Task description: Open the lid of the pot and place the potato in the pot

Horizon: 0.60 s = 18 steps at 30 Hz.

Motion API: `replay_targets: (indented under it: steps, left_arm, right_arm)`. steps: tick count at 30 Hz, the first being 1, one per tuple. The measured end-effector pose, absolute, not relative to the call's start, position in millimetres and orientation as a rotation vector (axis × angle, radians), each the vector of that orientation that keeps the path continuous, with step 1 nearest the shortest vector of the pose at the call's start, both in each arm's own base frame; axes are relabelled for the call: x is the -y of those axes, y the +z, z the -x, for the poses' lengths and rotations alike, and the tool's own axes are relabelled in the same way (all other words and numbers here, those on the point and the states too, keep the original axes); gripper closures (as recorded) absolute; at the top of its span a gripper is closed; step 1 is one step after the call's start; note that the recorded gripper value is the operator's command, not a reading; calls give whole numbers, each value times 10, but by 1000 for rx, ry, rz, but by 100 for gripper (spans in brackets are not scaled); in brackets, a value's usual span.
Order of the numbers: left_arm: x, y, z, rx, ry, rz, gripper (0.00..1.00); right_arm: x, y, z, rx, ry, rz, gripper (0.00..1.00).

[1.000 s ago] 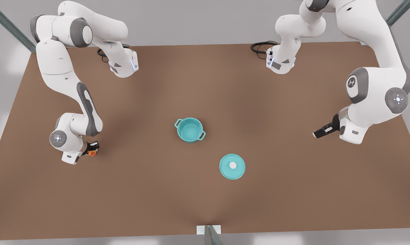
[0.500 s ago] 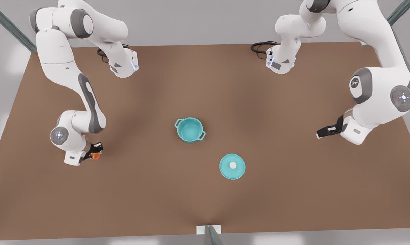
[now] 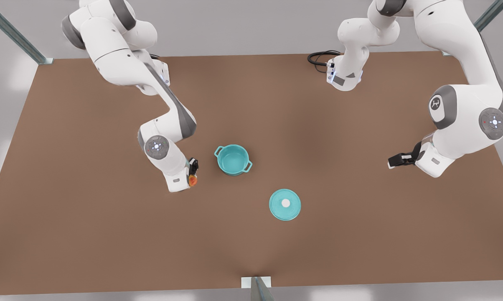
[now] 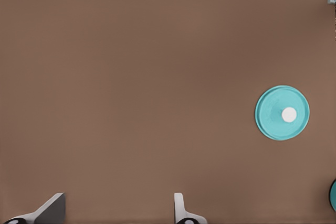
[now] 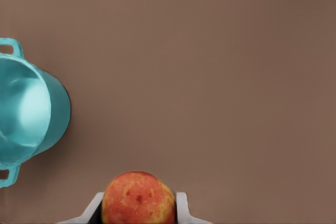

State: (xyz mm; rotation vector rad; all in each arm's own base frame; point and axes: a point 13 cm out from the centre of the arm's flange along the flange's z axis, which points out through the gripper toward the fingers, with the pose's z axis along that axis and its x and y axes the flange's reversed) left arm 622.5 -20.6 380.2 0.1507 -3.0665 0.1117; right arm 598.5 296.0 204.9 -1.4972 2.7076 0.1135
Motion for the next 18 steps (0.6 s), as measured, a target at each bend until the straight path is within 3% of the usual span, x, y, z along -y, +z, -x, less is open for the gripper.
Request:
replay_targets:
  steps: [10,18]
  left_arm:
    - [500,3823,-6240,3073,72,-56,0]
    - [552,3892,-6341,3098,68,-46,0]
  right_arm:
    - [-4533,1939,-4971,-2740,210,1558,53]
    - [-4545,1469,-4910,-2903,179,1376,51]
